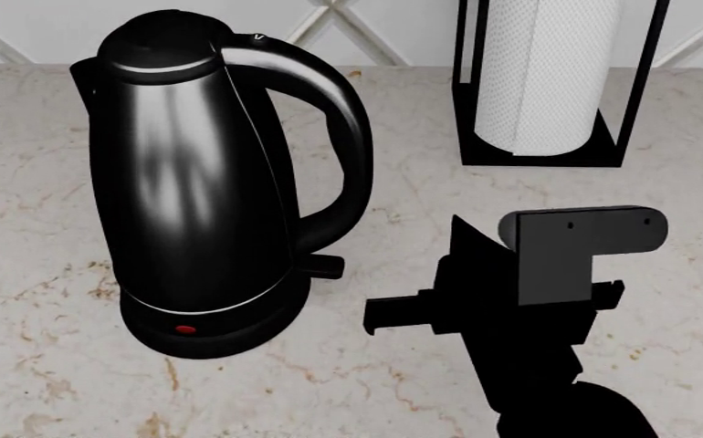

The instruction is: Press down the lever to turn on the electric kettle.

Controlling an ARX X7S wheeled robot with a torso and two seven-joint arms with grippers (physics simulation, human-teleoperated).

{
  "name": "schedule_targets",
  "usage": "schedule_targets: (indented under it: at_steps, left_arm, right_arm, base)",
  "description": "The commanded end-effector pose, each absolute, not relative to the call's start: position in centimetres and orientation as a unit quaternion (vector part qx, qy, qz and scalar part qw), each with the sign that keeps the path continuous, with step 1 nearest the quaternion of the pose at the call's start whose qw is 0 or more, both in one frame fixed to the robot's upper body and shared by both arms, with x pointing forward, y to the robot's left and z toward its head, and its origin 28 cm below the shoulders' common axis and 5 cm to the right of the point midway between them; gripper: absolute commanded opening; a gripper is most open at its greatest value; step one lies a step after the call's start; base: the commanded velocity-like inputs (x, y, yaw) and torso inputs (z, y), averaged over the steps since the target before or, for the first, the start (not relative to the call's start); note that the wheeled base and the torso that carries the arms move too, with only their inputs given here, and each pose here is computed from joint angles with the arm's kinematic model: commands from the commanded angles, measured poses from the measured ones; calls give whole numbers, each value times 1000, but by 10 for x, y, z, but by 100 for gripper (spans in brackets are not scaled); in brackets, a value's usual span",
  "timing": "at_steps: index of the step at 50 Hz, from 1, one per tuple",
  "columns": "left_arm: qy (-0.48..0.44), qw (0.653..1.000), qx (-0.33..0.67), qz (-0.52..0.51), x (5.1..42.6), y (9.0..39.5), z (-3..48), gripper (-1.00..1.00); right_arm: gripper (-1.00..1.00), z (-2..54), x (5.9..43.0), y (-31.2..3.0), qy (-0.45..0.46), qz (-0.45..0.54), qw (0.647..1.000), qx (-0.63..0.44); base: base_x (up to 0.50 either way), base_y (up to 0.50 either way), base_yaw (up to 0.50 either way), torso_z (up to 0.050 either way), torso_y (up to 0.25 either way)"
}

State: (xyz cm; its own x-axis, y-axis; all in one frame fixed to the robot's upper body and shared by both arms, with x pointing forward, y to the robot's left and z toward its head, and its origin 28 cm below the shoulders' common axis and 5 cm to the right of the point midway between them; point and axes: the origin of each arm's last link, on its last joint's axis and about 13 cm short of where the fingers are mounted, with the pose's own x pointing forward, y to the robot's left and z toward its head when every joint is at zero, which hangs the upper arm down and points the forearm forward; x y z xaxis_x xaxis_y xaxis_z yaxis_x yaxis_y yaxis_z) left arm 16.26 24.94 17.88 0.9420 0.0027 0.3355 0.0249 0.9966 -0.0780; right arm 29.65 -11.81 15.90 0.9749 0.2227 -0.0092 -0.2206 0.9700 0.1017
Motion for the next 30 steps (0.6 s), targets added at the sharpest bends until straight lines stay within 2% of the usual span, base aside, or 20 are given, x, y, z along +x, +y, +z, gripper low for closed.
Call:
schedule_targets:
  at_steps: [1, 17, 25, 30]
  left_arm:
    - [-169, 985, -41, -10, 165, 247, 179, 100]
    - [-171, 984, -41, -11, 163, 248, 179, 100]
    - [-170, 985, -40, -10, 164, 248, 179, 100]
    - [-170, 984, -40, -11, 164, 248, 179, 100]
  right_arm:
    - [-100, 160, 316, -112, 18, 128, 989, 71]
    - [-100, 151, 342, -96, 61, 126, 989, 39]
    - [-100, 136, 344, -99, 115, 95, 989, 4]
    - [-100, 133, 340, -100, 111, 118, 987, 9]
  base:
    - [0, 0, 0, 0, 0]
    - [0, 0, 0, 0, 0]
    - [0, 0, 0, 0, 0]
    - [0, 0, 0, 0, 0]
